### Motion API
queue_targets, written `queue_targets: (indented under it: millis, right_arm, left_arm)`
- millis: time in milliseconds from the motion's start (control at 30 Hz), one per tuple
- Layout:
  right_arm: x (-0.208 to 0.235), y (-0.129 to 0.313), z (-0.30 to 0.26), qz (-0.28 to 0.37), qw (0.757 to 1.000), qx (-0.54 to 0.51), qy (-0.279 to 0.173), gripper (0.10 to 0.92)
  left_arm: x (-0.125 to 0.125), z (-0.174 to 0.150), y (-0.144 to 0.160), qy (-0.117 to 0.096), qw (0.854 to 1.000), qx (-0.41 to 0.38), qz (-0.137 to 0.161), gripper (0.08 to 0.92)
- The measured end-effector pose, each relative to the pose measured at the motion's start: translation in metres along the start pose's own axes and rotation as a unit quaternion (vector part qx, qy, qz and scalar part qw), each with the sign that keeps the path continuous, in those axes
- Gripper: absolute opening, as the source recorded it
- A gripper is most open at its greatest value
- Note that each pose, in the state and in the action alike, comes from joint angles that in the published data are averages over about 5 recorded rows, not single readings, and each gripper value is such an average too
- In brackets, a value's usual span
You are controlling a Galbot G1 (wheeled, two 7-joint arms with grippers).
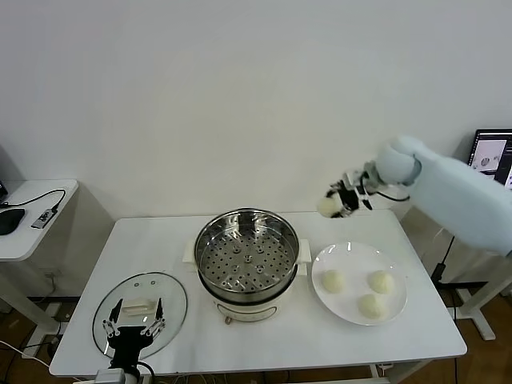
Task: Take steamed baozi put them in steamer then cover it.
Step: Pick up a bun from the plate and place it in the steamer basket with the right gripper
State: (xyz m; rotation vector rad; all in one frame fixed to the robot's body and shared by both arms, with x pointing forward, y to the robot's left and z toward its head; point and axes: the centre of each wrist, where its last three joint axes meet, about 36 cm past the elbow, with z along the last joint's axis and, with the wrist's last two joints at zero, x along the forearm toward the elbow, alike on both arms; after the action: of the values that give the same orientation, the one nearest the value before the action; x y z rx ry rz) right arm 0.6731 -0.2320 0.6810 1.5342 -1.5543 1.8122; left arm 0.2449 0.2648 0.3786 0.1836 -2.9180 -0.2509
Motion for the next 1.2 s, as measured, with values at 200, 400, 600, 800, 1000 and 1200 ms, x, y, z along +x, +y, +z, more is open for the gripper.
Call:
queue_targets:
  millis: [200, 400, 600, 800, 1000, 1200]
  right_arm:
    - [-0.021, -0.024, -0.053, -0.016, 0.996, 0.078, -0.041, 0.568]
    - [-0.056, -0.035, -0.097, -0.047, 0.984, 0.16, -0.064, 0.568]
    - [-0.088, -0.038, -0.123, -0.07, 0.966, 0.24, -0.066, 0.568]
    - [-0.117, -0.039, -0.132, -0.082, 0.946, 0.309, -0.059, 0.568]
    - [-0.141, -0.039, -0.135, -0.093, 0.927, 0.359, -0.049, 0.572]
    - [-0.16, -0.039, -0.138, -0.103, 0.912, 0.395, -0.044, 0.577]
  left_arm:
    - [0.001, 0.0, 0.002, -0.001, 1.0, 0.002, 0.006, 0.823]
    - [0.002, -0.001, 0.0, -0.007, 1.0, 0.003, 0.007, 0.823]
    - [0.001, -0.002, 0.002, -0.01, 1.0, 0.002, 0.005, 0.823]
    - [-0.002, -0.003, 0.003, -0.013, 1.0, 0.001, 0.005, 0.823]
    - [-0.005, -0.003, 0.004, -0.014, 1.0, -0.002, 0.004, 0.823]
    - [-0.006, -0.003, 0.006, -0.015, 1.0, -0.004, 0.003, 0.823]
